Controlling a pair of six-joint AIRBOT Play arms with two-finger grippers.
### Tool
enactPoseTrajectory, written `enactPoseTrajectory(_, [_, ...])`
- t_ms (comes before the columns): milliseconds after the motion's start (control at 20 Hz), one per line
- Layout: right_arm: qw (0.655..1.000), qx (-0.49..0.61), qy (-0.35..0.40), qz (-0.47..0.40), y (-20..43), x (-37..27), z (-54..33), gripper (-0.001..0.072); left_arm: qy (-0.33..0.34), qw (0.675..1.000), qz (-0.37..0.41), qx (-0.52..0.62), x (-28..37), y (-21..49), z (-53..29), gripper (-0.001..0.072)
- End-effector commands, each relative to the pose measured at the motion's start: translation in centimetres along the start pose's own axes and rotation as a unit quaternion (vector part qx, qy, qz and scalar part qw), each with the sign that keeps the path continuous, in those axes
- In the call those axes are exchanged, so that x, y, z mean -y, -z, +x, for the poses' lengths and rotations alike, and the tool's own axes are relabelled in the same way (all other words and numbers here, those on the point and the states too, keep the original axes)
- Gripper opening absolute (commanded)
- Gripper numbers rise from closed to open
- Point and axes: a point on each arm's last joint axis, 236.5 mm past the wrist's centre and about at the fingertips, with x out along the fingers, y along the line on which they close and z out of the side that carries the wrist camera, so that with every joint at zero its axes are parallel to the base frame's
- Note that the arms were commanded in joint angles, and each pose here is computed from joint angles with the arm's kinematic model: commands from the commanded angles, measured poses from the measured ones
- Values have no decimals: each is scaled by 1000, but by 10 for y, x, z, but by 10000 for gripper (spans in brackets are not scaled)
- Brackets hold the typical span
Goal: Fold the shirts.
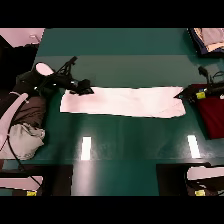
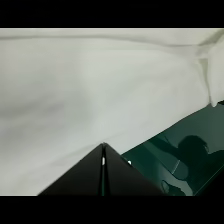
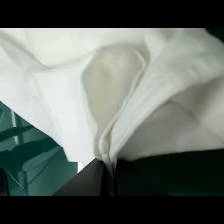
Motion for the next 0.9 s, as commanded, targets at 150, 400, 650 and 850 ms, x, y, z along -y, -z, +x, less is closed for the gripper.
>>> enactPoseTrajectory(150, [995, 40, 15, -92, -28, -138, -38, 15, 18, 995, 90, -26, 64, -13, 64, 21])
enactPoseTrajectory(400, [981, 36, -7, -192, -23, -254, -27, 15, 20, 993, 97, -63, 61, 0, 126, 22])
enactPoseTrajectory(650, [965, 3, -43, -259, -11, -333, 14, 15, 1, 993, 97, -61, 42, -3, 141, 22])
enactPoseTrajectory(850, [961, -7, -65, -268, -10, -365, 51, 15, -14, 993, 108, -53, 34, -7, 142, 22])
